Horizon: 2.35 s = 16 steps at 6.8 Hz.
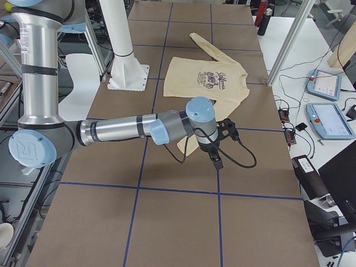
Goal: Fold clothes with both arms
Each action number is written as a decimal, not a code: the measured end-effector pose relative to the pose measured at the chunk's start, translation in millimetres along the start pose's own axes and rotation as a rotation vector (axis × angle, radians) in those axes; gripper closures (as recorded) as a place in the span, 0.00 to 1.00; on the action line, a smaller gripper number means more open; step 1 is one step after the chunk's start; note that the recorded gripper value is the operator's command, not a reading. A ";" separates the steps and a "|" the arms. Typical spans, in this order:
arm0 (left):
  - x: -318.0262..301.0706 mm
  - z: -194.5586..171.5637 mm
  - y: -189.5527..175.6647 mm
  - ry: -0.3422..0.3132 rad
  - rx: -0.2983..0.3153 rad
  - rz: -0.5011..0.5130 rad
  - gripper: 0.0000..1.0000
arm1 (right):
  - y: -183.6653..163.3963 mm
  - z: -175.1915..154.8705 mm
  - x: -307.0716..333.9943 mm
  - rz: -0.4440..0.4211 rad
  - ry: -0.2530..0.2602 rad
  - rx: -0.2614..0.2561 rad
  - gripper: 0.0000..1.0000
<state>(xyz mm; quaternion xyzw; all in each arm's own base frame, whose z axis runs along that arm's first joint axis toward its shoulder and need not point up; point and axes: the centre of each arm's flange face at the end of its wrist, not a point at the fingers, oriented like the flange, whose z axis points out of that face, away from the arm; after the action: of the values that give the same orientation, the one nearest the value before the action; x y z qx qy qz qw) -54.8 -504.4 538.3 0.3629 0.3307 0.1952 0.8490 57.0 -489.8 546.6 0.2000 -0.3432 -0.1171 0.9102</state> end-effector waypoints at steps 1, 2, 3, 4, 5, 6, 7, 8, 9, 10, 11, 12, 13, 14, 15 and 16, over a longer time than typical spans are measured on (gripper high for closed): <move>-0.1 -0.2 -4.6 -0.004 0.023 -0.008 0.00 | -3.2 6.2 -8.2 0.024 -0.007 0.003 0.00; 0.1 -0.4 -7.2 -0.007 0.049 -0.002 0.00 | -4.8 18.9 -21.6 0.069 -0.022 -0.006 0.00; -0.4 0.2 -7.4 -0.007 0.060 0.001 0.00 | -4.3 35.0 -40.2 0.113 -0.042 -0.010 0.00; 0.4 -0.5 -8.6 -0.007 0.067 0.004 0.00 | -2.3 54.7 -64.9 0.160 -0.069 -0.003 0.00; 1.2 -1.4 -9.5 -0.007 0.075 0.011 0.00 | 2.0 78.8 -93.4 0.196 -0.091 0.009 0.00; 1.9 -2.1 -10.0 -0.007 0.083 0.018 0.00 | 12.0 107.9 -119.8 0.218 -0.102 0.021 0.00; 2.3 -2.5 -10.3 -0.007 0.087 0.022 0.00 | 28.0 135.8 -136.3 0.231 -0.115 0.039 0.02; 2.8 -3.0 -10.2 -0.007 0.090 0.024 0.00 | 49.3 157.9 -144.6 0.237 -0.128 0.053 0.10; 3.5 -3.5 -9.0 -0.007 0.094 0.028 0.00 | 68.6 174.6 -152.4 0.230 -0.127 0.057 0.13; 4.3 -4.0 -7.1 -0.006 0.099 0.032 0.00 | 79.7 188.2 -163.0 0.211 -0.112 0.055 0.19; 4.5 -4.1 -5.9 -0.006 0.101 0.035 0.00 | 89.1 198.4 -171.1 0.193 -0.096 0.047 0.24; 4.6 -4.1 -5.6 -0.006 0.102 0.036 0.00 | 96.8 203.6 -174.4 0.183 -0.087 0.038 0.28; 4.5 -4.0 -5.2 -0.006 0.102 0.036 0.00 | 101.1 206.5 -175.7 0.178 -0.081 0.032 0.30; 4.6 -4.0 -5.2 -0.005 0.102 0.036 0.00 | 103.3 208.7 -177.1 0.174 -0.078 0.029 0.30; 4.7 -4.2 -5.4 -0.006 0.103 0.036 0.00 | 104.6 211.7 -178.5 0.170 -0.076 0.025 0.30; 4.8 -4.3 -5.5 -0.006 0.103 0.037 0.00 | 105.2 215.8 -180.4 0.165 -0.074 0.021 0.32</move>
<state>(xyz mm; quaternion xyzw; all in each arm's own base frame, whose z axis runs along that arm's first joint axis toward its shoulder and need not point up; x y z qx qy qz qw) -54.0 -503.2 530.0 0.4126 0.3311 0.1924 0.8265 -212.9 -393.9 636.8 0.1760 -0.3931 -0.0454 0.9014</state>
